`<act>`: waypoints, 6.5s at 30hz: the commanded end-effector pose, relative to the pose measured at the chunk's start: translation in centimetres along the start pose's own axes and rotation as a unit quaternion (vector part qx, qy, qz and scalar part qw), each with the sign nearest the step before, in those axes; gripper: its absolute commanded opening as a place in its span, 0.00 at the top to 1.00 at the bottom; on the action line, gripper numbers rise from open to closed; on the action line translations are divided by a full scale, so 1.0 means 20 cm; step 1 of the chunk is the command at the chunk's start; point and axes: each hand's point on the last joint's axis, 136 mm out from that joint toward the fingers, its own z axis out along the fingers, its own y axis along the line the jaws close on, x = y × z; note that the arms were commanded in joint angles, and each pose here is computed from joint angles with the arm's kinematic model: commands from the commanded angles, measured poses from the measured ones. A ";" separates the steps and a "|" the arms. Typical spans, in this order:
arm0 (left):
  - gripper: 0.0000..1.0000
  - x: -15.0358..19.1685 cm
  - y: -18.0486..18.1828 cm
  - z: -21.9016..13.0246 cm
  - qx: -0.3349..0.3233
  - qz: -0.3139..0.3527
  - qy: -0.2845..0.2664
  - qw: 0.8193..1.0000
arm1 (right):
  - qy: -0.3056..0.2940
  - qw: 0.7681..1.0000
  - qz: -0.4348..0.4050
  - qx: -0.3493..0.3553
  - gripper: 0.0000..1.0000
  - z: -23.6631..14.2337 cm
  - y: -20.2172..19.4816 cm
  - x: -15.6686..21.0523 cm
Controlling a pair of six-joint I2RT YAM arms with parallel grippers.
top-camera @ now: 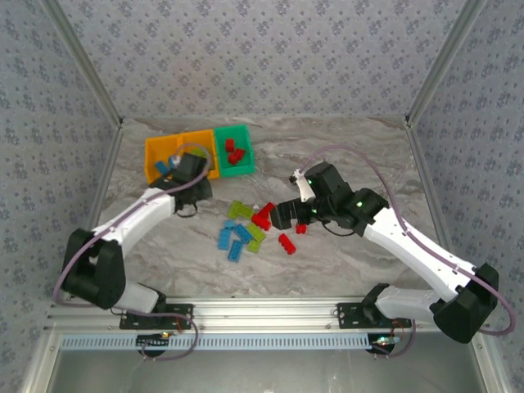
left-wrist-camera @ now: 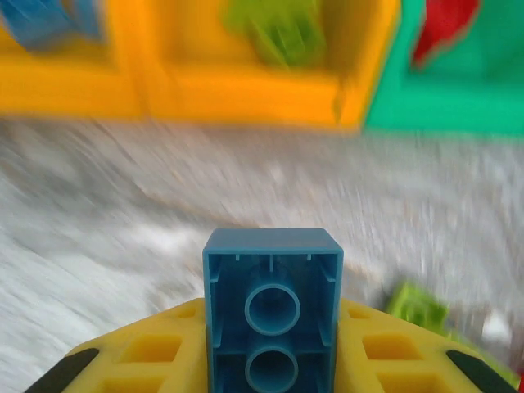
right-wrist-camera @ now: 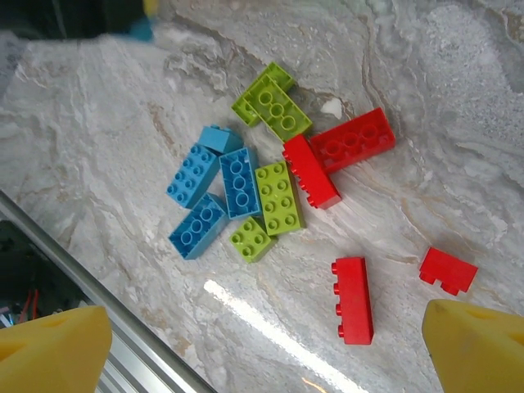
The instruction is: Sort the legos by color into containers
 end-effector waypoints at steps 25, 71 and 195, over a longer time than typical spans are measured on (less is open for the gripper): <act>0.48 -0.75 0.27 0.07 -0.018 -0.066 -0.078 0.995 | -0.016 0.998 0.033 0.043 0.00 -0.03 -0.08 0.02; 0.18 0.35 -0.17 -0.95 0.328 0.399 -0.187 0.836 | -0.054 0.979 -0.195 0.038 0.76 0.87 0.14 -0.49; 0.58 -0.79 0.53 0.39 -0.124 -0.129 -0.085 0.980 | -0.086 0.992 -0.091 -0.033 0.00 0.00 0.14 -0.03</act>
